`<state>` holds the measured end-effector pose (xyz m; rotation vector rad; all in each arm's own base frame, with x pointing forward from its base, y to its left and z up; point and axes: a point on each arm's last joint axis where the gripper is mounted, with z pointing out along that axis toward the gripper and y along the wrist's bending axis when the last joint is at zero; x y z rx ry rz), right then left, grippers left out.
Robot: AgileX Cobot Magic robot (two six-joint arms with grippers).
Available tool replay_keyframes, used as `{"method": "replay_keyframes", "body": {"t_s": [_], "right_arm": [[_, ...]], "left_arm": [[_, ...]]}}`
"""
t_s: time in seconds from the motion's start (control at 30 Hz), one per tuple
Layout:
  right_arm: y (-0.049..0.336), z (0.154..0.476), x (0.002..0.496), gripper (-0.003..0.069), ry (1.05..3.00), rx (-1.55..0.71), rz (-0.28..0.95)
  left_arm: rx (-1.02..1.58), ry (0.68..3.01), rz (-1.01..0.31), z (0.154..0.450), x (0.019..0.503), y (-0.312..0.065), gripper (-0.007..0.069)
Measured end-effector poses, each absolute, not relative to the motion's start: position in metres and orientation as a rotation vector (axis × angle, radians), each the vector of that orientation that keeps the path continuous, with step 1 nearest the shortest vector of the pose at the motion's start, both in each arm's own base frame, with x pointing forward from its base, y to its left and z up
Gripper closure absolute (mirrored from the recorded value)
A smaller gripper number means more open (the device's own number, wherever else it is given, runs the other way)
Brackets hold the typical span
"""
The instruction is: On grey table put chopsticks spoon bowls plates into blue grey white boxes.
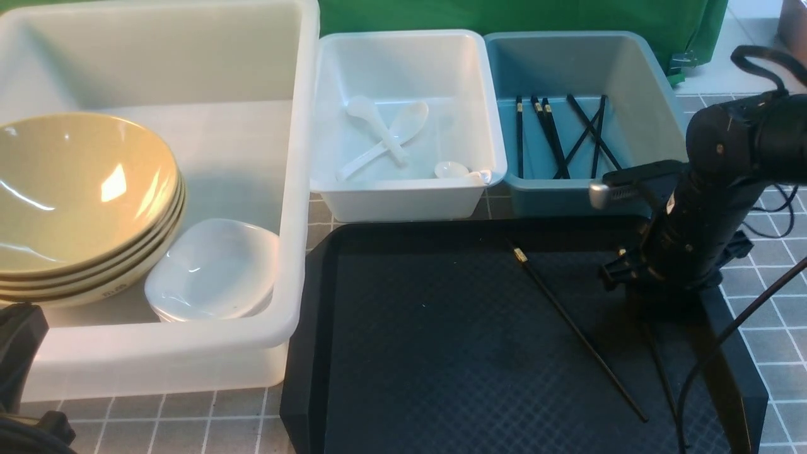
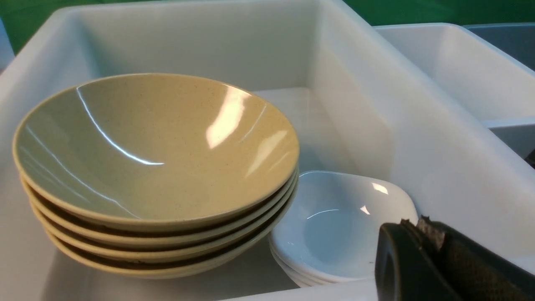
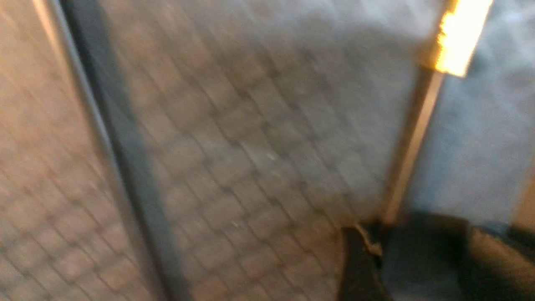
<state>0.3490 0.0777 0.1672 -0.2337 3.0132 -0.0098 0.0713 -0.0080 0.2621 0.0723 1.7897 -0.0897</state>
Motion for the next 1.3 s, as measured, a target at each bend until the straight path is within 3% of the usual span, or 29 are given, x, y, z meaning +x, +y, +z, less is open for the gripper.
{"method": "replay_keyframes", "body": {"t_s": [0.37,0.53,0.77,0.9,0.93,0.97,1.07,1.17,1.3], "right_arm": [[0.081,0.163,0.354,0.0459,2.975,-0.254,0.017],[0.088,0.164,0.354,0.0578,2.940,-0.415,0.081],[0.104,0.211,0.336,0.0588,2.824,-0.528,0.207],[0.099,0.273,0.321,0.0588,2.565,-0.581,0.193],[0.099,0.276,0.321,0.0588,2.546,-0.582,0.190],[0.098,0.304,0.324,0.0588,2.327,-0.559,0.162],[0.098,0.330,0.339,0.0588,2.023,-0.464,0.122],[0.100,0.334,0.365,0.0588,1.776,-0.342,0.100],[0.103,0.310,0.401,0.0580,1.703,-0.284,0.080]], "left_arm": [[0.072,1.790,-0.090,0.262,0.071,-0.008,0.0634],[0.072,1.790,-0.090,0.262,0.071,-0.008,0.0634],[0.072,1.785,-0.089,0.263,0.071,-0.008,0.0634],[0.073,1.775,-0.086,0.263,0.072,-0.008,0.0634],[0.074,1.775,-0.085,0.263,0.072,-0.008,0.0634],[0.073,1.767,-0.083,0.264,0.072,-0.008,0.0634],[0.071,1.753,-0.083,0.265,0.072,-0.008,0.0634],[0.070,1.748,-0.082,0.266,0.072,-0.008,0.0634],[0.070,1.748,-0.082,0.266,0.072,-0.008,0.0634]]}}
